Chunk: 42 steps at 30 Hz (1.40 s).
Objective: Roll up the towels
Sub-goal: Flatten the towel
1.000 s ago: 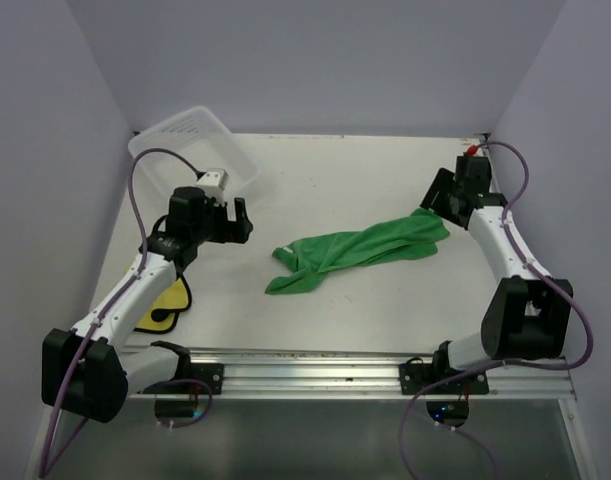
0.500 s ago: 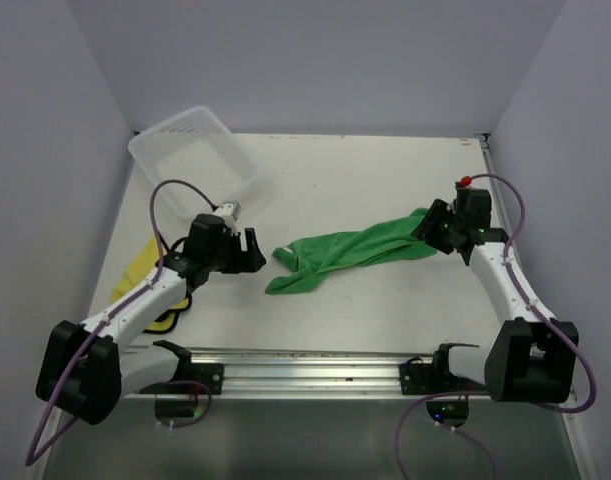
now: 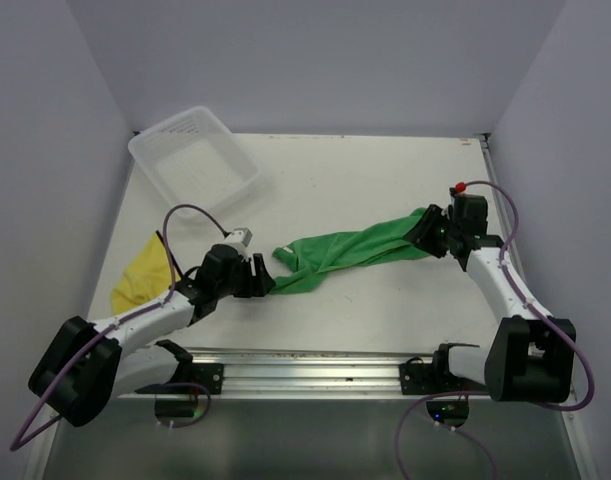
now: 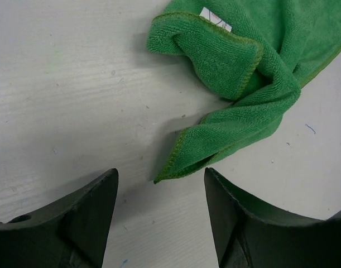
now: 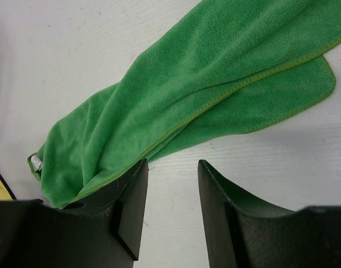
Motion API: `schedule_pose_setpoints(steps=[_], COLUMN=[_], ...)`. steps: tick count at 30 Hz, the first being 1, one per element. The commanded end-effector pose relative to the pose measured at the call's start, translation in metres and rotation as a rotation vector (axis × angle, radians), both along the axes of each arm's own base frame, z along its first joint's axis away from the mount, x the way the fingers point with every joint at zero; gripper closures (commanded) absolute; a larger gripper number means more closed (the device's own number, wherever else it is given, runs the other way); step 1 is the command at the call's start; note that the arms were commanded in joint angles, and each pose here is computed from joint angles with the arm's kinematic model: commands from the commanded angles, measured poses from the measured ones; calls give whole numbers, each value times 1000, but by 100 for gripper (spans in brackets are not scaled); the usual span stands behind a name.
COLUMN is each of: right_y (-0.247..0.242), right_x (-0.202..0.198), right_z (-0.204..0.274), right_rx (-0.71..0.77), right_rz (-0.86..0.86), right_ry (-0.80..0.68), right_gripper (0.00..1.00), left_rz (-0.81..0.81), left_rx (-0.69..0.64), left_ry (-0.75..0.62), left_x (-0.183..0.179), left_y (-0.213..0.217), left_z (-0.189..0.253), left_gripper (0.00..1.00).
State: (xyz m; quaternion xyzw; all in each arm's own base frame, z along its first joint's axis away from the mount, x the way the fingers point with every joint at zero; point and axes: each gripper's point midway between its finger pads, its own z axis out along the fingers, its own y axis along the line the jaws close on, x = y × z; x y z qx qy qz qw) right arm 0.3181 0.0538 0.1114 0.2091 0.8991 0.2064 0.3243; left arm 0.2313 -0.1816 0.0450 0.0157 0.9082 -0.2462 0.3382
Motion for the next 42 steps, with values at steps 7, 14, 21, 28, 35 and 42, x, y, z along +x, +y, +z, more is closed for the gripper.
schedule_pose_setpoints(steps=[7, 14, 21, 28, 35, 42], right_y=[5, 4, 1, -3, -25, -54], right_x=[5, 6, 7, 8, 6, 10], right_z=[5, 2, 2, 1, -16, -34], right_rx=[26, 24, 10, -5, -74, -96], right_rz=[12, 0, -12, -22, -107, -240], right_ry=[-33, -25, -20, -18, 39, 84], right_gripper=[55, 55, 55, 55, 53, 55], left_rz=[-31, -56, -77, -91, 39, 227], left_rx=[-56, -44, -38, -60, -118, -91], left_ry=[-111, -78, -57, -40, -110, -190], left_x=[11, 1, 1, -6, 8, 18], left_y=[-13, -13, -18, -21, -13, 19], left_z=[-1, -23, -30, -26, 22, 72], left_gripper=[37, 47, 71, 100, 100, 100])
